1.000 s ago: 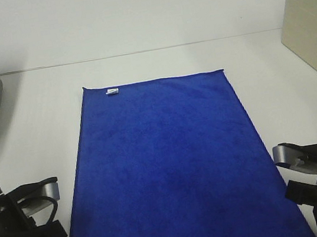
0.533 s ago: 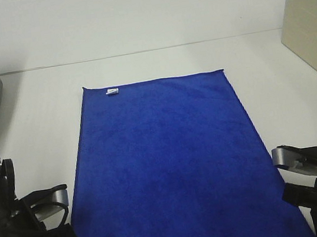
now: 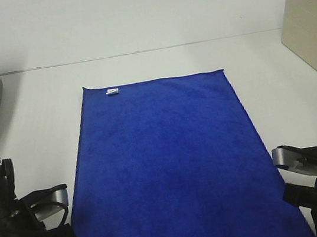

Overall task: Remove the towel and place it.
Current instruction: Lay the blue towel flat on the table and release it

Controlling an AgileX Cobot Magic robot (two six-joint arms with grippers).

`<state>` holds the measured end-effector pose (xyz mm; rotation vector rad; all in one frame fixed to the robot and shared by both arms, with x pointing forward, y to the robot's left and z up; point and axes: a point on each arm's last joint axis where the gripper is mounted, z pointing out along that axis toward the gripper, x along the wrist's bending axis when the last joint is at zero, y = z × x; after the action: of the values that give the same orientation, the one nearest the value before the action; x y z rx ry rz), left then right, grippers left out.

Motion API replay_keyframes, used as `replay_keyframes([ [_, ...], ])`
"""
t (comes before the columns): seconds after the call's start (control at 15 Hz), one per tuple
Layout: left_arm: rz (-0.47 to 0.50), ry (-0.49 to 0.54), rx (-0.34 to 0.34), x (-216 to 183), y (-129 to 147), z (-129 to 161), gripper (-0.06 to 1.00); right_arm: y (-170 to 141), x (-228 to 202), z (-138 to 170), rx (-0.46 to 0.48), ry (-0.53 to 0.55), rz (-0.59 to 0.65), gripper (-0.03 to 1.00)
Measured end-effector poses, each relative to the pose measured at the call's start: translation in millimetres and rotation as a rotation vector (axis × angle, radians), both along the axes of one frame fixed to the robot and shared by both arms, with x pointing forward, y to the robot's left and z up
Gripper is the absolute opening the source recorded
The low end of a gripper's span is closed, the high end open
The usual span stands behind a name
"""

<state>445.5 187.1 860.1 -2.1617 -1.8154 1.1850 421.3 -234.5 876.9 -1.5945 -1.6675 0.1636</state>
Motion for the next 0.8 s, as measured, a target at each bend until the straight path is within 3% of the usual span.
replay_keyframes([
  [0.27, -0.126, -0.010, 0.066, -3.3, 14.3, -4.5, 0.13, -13.8, -2.5, -3.6, -0.067, -0.024, 0.124, 0.02],
  [0.4, -0.133, -0.009, 0.070, -3.6, 15.2, -4.9, 0.15, -13.7, -1.9, -4.0, -0.067, -0.029, 0.118, 0.06],
  [0.53, -0.133, -0.008, 0.070, -3.6, 15.2, -5.2, 0.17, -11.8, -1.3, -3.6, -0.058, -0.028, 0.096, 0.23],
  [0.73, -0.131, -0.008, 0.071, -3.6, 15.2, -5.1, 0.22, -6.9, -3.2, 0.8, -0.016, 0.025, 0.054, 0.63],
  [0.8, -0.130, -0.007, 0.070, -3.6, 15.1, -5.1, 0.24, -6.8, -4.1, 1.7, -0.011, 0.037, 0.057, 0.71],
])
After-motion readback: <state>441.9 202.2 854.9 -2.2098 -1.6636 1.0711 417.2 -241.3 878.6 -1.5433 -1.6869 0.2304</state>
